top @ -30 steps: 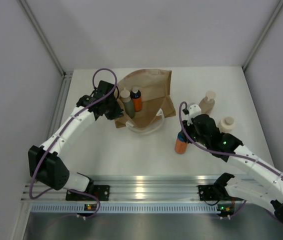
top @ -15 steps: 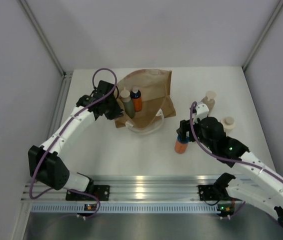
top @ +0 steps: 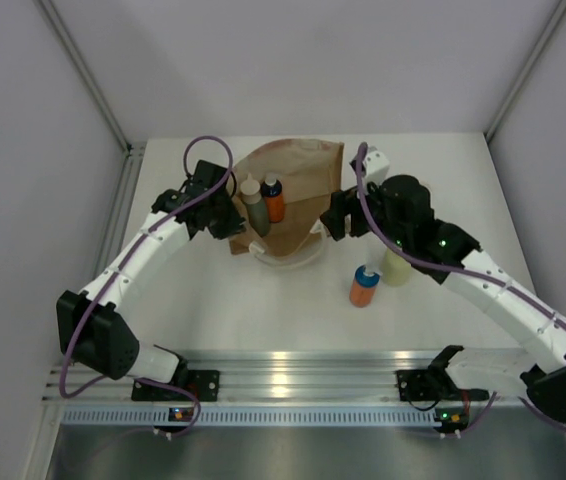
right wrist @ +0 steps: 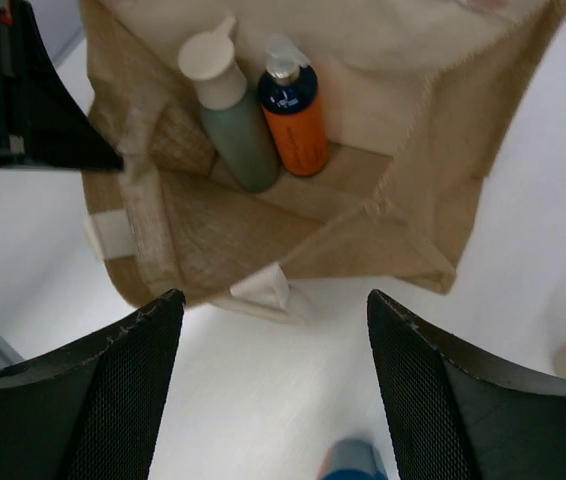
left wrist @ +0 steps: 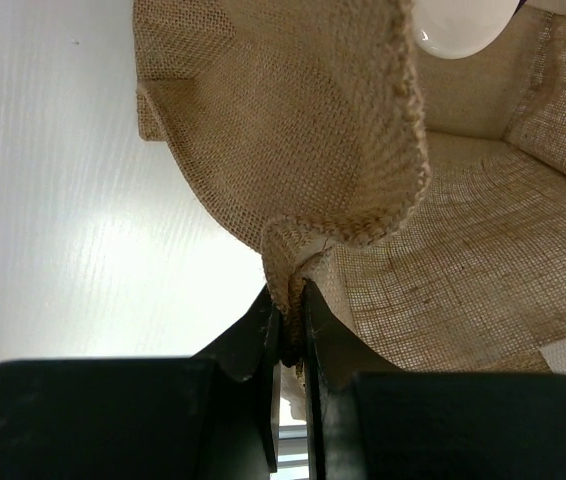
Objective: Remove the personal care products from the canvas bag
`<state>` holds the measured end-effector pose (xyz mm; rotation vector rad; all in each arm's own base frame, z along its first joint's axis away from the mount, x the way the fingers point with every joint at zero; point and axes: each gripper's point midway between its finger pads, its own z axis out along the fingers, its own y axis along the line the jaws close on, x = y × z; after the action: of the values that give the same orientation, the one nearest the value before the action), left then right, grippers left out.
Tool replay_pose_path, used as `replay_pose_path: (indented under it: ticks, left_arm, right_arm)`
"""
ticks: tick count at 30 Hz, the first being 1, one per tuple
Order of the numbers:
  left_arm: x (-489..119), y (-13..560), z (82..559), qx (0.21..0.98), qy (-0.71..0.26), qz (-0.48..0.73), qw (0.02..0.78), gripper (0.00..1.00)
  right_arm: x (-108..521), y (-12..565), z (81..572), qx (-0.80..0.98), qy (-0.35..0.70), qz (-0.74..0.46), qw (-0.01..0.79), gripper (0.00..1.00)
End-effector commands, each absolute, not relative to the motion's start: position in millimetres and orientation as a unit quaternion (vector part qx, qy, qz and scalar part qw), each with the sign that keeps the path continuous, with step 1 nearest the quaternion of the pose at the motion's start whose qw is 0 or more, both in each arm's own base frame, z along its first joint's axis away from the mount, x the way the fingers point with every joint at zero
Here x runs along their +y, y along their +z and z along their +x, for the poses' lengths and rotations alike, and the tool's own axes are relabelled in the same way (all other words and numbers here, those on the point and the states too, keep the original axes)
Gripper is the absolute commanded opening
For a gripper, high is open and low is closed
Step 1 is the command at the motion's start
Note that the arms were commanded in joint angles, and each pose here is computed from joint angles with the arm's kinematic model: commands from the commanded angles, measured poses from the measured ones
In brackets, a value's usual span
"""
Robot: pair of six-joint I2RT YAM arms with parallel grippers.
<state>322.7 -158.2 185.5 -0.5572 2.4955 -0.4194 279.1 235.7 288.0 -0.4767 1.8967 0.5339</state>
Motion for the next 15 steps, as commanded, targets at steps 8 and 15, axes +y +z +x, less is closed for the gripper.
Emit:
replay_pose_path:
  ticks: [8,15]
  left_arm:
    - [-136,180,322,0.925,-0.121,-0.236,0.270,0.00]
    - [-138,179,322,0.927,-0.125,-0.237,0.264,0.00]
  right_arm:
    - [326,336,332,0.768,0.298,-0.215,0.525,0.65]
    - [366,323,380,0.783,0.282,-0.210,0.513,0.60]
